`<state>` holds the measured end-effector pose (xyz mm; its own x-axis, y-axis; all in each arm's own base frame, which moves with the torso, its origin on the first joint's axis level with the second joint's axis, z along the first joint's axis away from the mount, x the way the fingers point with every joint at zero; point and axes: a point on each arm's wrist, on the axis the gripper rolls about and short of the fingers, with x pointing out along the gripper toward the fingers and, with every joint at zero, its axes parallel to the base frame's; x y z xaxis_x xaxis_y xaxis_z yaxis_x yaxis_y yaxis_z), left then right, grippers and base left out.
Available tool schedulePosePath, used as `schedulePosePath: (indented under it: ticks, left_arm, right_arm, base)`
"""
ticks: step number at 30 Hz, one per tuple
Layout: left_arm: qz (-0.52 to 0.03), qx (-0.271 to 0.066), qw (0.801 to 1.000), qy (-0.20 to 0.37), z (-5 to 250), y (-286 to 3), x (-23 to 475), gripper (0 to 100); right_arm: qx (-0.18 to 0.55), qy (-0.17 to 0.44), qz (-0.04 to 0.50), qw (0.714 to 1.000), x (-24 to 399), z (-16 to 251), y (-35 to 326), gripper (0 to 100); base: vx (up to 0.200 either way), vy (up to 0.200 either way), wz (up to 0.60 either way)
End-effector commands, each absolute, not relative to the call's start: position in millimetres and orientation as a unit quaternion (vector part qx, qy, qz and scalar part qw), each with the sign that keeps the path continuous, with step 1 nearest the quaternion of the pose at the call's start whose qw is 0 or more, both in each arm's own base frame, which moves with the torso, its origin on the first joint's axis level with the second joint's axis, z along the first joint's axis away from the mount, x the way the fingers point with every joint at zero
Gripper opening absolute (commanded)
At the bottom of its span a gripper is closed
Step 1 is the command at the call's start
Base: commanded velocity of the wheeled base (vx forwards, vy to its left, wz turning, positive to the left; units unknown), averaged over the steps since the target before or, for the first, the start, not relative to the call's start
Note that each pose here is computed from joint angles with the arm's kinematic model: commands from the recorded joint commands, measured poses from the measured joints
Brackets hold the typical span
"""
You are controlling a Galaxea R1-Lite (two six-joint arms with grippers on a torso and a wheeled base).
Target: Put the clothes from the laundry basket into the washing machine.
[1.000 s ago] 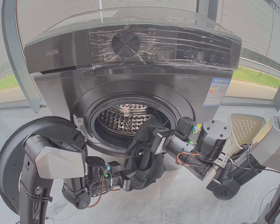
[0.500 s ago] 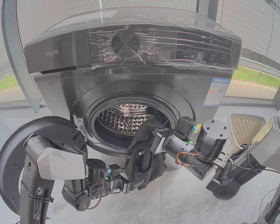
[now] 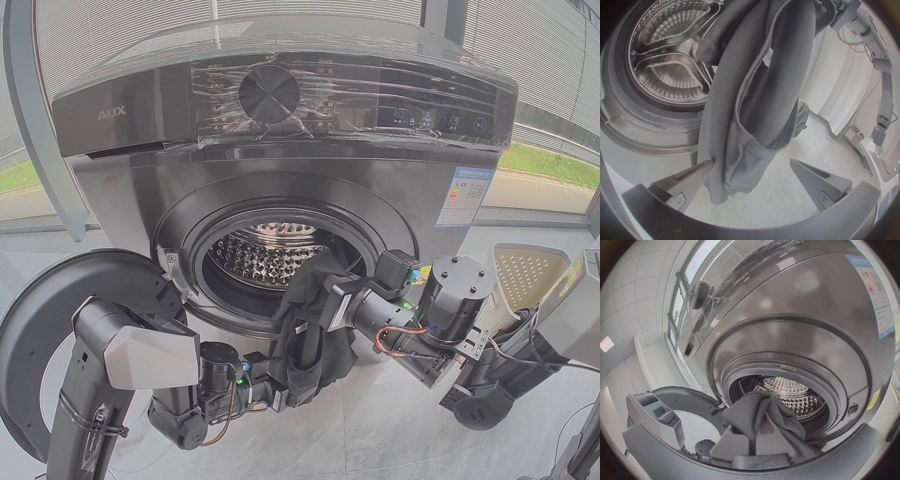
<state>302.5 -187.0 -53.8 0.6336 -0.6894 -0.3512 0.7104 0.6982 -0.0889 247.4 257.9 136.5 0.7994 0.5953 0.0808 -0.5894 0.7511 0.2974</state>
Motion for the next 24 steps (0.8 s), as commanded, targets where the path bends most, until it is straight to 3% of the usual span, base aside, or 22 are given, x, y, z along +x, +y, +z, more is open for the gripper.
schedulePosePath:
  ticks: [1, 9, 10, 19, 24]
  left_arm:
    - [-0.388, 0.029, 0.904, 0.179, -61, -192, 307, 100]
    - [-0.376, 0.025, 0.912, 0.163, -63, -196, 318, 100]
    - [-0.376, 0.023, 0.912, 0.160, -62, -197, 319, 0]
    - [-0.372, 0.022, 0.916, 0.150, -55, -199, 320, 0]
    - [-0.368, 0.018, 0.921, 0.124, -24, -193, 317, 0]
  right_arm:
    - [0.156, 0.009, 0.317, 0.936, 247, 136, 258, 0]
    - [0.156, 0.009, 0.318, 0.935, 246, 136, 259, 0]
    - [0.156, 0.009, 0.318, 0.935, 247, 136, 258, 0]
    - [0.155, 0.012, 0.312, 0.937, 249, 134, 255, 0]
    - [0.154, 0.015, 0.304, 0.940, 254, 131, 252, 0]
  base:
    - [0.000, 0.000, 0.00]
    - [0.000, 0.000, 0.00]
    - [0.000, 0.000, 0.00]
    - [0.000, 0.000, 0.00]
    - [0.000, 0.000, 0.00]
